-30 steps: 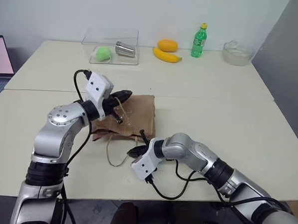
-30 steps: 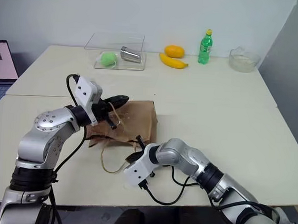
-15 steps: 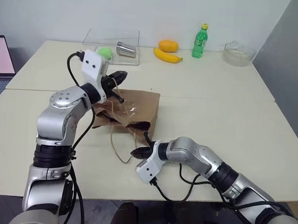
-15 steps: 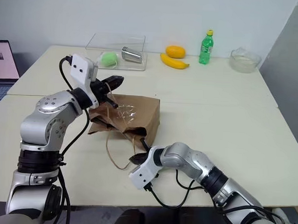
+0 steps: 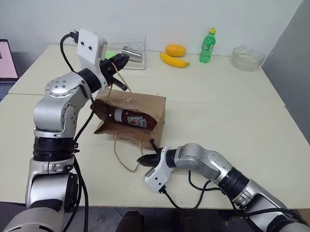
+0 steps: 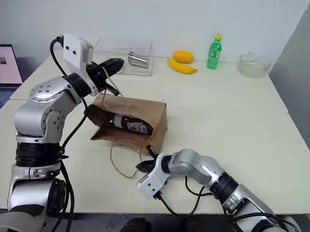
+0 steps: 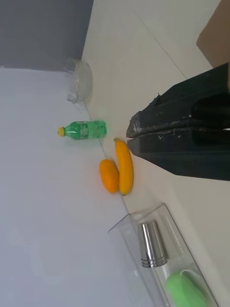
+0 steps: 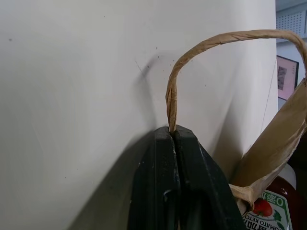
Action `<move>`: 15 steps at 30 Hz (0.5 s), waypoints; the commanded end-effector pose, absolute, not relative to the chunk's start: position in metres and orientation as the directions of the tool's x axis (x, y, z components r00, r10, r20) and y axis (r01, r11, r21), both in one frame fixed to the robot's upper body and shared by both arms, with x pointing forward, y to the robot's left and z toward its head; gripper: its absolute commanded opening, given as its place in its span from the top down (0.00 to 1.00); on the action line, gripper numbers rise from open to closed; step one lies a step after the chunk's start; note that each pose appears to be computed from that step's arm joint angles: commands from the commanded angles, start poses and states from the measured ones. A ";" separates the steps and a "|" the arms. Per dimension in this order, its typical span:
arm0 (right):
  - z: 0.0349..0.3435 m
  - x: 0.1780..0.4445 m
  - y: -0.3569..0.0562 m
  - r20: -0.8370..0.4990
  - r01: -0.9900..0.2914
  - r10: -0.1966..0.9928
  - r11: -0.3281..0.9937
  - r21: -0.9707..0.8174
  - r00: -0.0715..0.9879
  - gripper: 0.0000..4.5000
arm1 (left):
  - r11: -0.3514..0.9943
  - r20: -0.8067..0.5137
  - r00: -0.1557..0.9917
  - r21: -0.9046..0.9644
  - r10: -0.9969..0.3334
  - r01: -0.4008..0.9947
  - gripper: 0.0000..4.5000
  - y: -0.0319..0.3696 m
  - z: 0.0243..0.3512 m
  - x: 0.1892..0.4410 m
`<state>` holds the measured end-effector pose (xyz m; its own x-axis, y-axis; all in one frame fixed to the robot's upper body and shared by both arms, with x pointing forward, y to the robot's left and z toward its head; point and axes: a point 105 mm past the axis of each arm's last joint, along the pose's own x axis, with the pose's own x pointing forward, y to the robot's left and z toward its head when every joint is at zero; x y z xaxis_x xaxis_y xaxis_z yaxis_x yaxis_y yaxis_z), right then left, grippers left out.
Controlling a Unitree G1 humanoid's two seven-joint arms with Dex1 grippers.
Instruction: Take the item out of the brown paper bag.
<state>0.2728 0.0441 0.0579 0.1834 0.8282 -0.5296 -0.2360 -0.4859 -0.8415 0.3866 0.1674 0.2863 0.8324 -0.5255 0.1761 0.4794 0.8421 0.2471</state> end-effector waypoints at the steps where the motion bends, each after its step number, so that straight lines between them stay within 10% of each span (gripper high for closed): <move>1: 0.019 0.278 0.009 -0.657 -0.370 0.730 -0.566 -0.736 0.190 0.99 | 0.828 0.239 0.802 0.293 -0.547 0.477 1.00 0.168 0.310 0.378; 6: 0.058 0.275 0.021 -0.516 -0.412 0.840 -0.415 -0.811 0.171 0.87 | 0.793 0.208 0.774 0.300 -0.598 0.531 1.00 0.158 0.297 0.368; 13: 0.122 0.268 0.024 -0.417 -0.587 0.899 -0.269 -0.763 0.130 0.36 | 0.771 0.190 0.754 0.282 -0.628 0.571 1.00 0.148 0.289 0.360; 15: 0.141 0.262 0.013 -0.402 -0.670 0.912 -0.249 -0.699 0.081 0.36 | 0.767 0.189 0.750 0.278 -0.634 0.578 1.00 0.146 0.289 0.359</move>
